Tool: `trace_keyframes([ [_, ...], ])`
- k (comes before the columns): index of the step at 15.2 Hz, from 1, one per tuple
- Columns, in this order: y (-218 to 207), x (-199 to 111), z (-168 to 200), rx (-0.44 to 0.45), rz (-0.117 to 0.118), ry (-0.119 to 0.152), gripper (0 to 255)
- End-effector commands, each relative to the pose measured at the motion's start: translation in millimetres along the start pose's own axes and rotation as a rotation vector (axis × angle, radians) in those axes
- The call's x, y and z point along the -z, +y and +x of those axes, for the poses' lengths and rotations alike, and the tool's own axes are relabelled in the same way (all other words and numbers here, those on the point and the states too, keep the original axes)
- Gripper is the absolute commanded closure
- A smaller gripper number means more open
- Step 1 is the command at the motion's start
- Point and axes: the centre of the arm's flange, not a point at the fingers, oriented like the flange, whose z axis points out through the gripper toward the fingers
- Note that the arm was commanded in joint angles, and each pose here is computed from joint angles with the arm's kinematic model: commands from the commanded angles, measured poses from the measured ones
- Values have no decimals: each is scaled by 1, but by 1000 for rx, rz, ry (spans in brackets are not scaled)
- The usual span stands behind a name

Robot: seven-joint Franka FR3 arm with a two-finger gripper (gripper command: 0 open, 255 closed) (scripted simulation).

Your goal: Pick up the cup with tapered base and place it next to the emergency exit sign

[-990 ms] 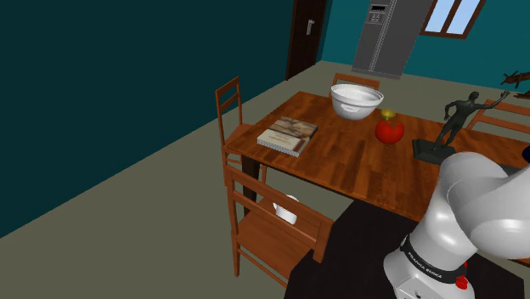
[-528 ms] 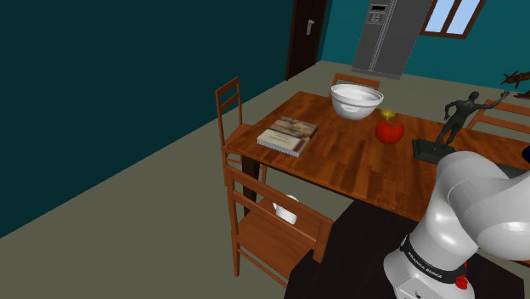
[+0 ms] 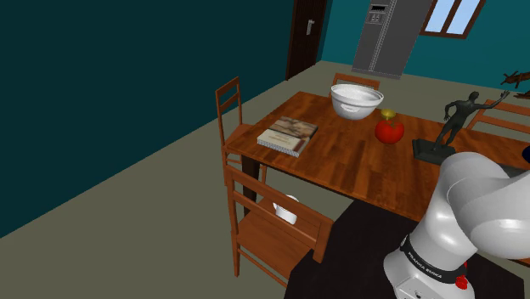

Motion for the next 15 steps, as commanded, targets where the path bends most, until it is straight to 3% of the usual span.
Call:
trace_keyframes([
  [1,-2,-11,-1,0,-1,0,255],
  [15,-9,-84,-10,0,-1,0,255],
])
